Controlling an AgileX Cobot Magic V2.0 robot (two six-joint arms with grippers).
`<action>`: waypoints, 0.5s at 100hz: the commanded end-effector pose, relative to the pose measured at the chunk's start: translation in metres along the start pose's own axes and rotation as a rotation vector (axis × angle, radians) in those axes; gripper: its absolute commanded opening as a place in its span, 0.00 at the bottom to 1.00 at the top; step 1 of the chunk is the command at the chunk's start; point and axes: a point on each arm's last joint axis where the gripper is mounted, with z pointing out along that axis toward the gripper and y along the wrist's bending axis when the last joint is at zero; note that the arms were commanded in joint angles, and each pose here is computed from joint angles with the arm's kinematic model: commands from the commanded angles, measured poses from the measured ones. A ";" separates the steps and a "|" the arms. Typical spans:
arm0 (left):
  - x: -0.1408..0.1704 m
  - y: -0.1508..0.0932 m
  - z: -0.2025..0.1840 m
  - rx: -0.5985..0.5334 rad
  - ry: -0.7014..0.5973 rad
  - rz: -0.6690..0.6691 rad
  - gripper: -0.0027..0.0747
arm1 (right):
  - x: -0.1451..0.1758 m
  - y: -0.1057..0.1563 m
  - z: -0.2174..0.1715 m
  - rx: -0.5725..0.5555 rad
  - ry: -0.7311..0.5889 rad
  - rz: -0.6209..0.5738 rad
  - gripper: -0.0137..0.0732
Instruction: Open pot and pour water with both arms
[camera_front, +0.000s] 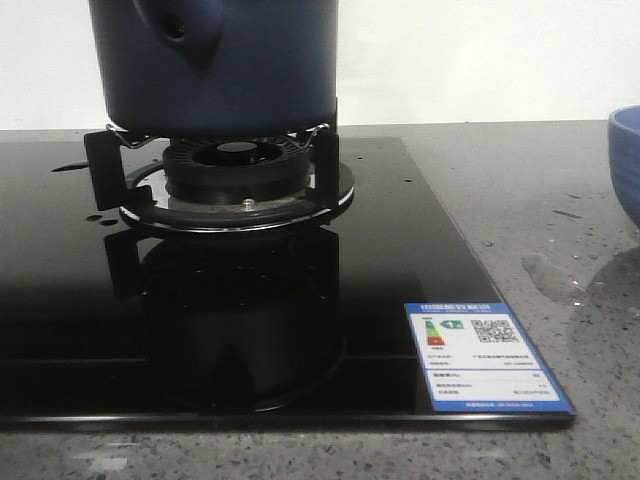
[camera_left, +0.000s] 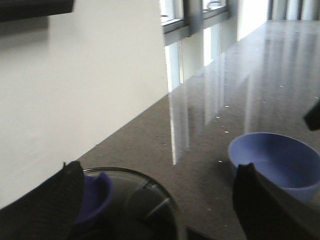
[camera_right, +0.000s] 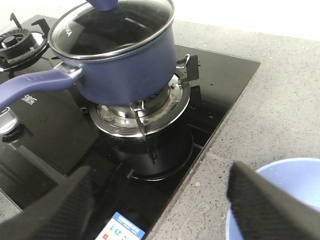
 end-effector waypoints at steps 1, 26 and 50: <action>-0.010 0.008 0.004 -0.052 -0.058 -0.033 0.75 | -0.016 0.001 -0.005 0.015 -0.095 0.000 0.78; 0.017 0.030 0.028 -0.067 -0.031 -0.062 0.75 | -0.016 0.001 -0.005 0.017 -0.099 0.002 0.78; 0.034 0.043 0.041 -0.085 -0.019 -0.072 0.75 | -0.016 0.004 -0.005 -0.003 -0.097 -0.004 0.78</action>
